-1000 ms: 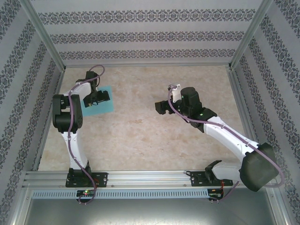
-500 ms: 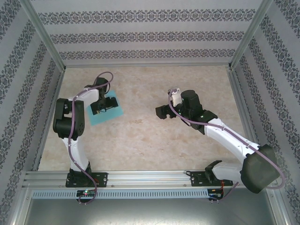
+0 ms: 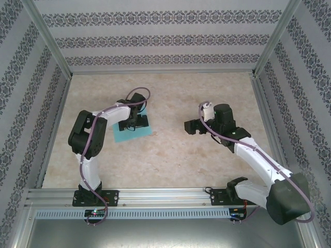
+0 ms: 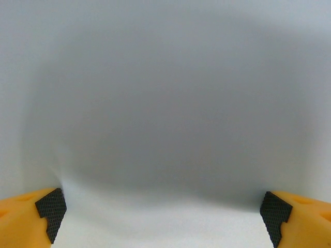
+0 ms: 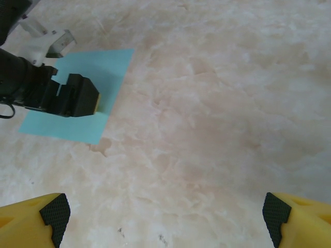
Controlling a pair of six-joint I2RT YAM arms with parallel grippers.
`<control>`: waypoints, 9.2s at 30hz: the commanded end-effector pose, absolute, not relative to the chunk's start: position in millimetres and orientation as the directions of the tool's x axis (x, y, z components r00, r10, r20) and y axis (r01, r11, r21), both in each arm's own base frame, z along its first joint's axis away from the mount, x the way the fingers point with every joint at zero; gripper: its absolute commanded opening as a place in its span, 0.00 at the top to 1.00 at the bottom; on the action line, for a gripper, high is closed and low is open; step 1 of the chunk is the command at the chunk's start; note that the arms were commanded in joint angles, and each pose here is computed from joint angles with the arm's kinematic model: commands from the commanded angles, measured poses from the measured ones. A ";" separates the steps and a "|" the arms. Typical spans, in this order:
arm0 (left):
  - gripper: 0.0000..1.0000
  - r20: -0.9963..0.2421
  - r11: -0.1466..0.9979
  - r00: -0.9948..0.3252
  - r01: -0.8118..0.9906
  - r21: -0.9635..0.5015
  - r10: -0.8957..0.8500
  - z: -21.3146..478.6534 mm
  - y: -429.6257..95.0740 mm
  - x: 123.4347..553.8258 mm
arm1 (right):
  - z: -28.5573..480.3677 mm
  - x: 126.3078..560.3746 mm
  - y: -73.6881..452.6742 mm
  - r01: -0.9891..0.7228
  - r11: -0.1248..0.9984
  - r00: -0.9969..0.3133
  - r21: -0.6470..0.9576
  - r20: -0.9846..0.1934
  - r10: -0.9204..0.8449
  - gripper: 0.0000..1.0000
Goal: Fold a paper plane with a square sheet of paper (pick it up from the middle)
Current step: Move the square sheet of paper to the center of the table, then fold the square sheet of paper in half at the center of the table.
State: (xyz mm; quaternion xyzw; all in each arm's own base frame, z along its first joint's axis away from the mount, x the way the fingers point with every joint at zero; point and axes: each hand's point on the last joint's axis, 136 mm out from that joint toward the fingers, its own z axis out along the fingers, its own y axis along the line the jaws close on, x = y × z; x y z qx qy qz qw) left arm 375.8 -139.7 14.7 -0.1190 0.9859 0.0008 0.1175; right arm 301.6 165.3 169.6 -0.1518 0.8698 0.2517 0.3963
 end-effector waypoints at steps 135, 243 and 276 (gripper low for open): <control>0.00 -0.296 0.867 -0.944 0.022 -0.498 -0.146 72.9 -149.6 299.4 | 36.7 349.9 294.7 -0.017 0.999 -0.932 -0.030 -0.362 -0.027 0.22; 0.16 -0.223 0.668 -0.929 -0.035 -0.744 -0.296 119.3 -187.7 309.4 | 70.5 324.1 333.3 -0.092 0.643 -0.982 0.760 -0.178 0.070 0.76; 0.72 -0.139 0.758 -0.981 -0.012 -0.652 -0.135 27.1 -252.4 301.0 | 24.9 316.8 294.6 -0.095 0.746 -0.988 0.659 -0.156 0.012 0.74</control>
